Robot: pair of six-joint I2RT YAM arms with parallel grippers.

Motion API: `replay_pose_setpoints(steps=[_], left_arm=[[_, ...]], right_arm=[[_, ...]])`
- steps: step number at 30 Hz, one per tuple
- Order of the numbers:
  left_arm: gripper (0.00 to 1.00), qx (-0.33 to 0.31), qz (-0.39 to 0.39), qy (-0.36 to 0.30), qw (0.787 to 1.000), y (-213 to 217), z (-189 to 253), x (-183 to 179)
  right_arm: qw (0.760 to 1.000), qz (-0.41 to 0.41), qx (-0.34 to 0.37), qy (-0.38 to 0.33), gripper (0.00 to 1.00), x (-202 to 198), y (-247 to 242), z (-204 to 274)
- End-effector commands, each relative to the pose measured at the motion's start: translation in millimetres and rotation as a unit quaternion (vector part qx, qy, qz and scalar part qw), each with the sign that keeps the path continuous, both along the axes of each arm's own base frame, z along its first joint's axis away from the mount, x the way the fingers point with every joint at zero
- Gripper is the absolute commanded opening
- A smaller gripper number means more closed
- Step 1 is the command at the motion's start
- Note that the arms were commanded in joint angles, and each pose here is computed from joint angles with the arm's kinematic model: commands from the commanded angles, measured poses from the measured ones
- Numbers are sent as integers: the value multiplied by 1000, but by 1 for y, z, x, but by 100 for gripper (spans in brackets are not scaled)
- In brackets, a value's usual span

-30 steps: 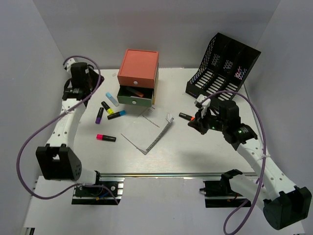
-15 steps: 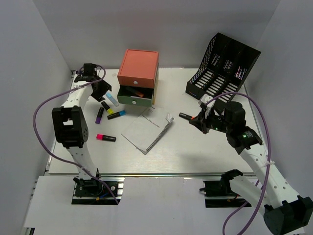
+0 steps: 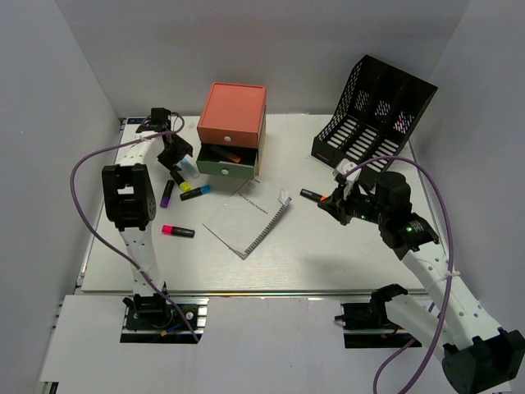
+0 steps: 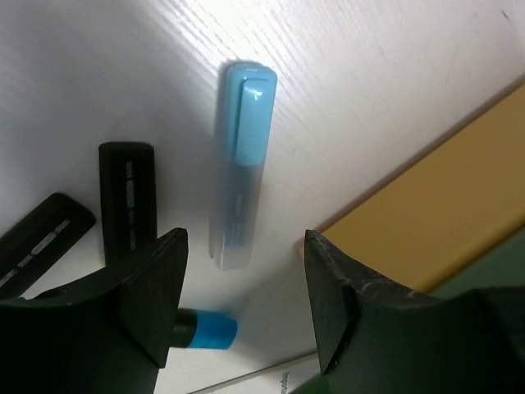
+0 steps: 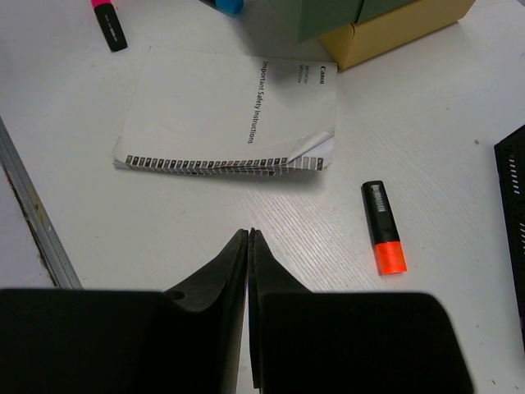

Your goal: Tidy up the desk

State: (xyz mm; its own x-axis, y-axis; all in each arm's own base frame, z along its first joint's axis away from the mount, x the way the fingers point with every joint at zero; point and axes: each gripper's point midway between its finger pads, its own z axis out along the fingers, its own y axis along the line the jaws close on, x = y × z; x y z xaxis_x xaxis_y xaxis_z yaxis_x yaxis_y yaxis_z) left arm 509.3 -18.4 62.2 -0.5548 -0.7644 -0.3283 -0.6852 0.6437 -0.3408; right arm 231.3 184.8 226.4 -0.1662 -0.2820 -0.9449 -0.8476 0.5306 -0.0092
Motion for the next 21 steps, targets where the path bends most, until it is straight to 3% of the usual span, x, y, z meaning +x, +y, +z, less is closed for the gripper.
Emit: replay_pose_setpoints(steps=[1,13,21], left_arm=[[69,2,-7,-39,999,-3,27,22],[68,-8,-14,-10,1000,-11,-9,35],[58,8,-17,20,1000,-6,-24,29]], right_arm=[[1000,-3,3,-30,8,5,-1,9],[999,-7,-6,-33,8,9,-2,4],[999,-12,-9,-34,8,11,-3,4]])
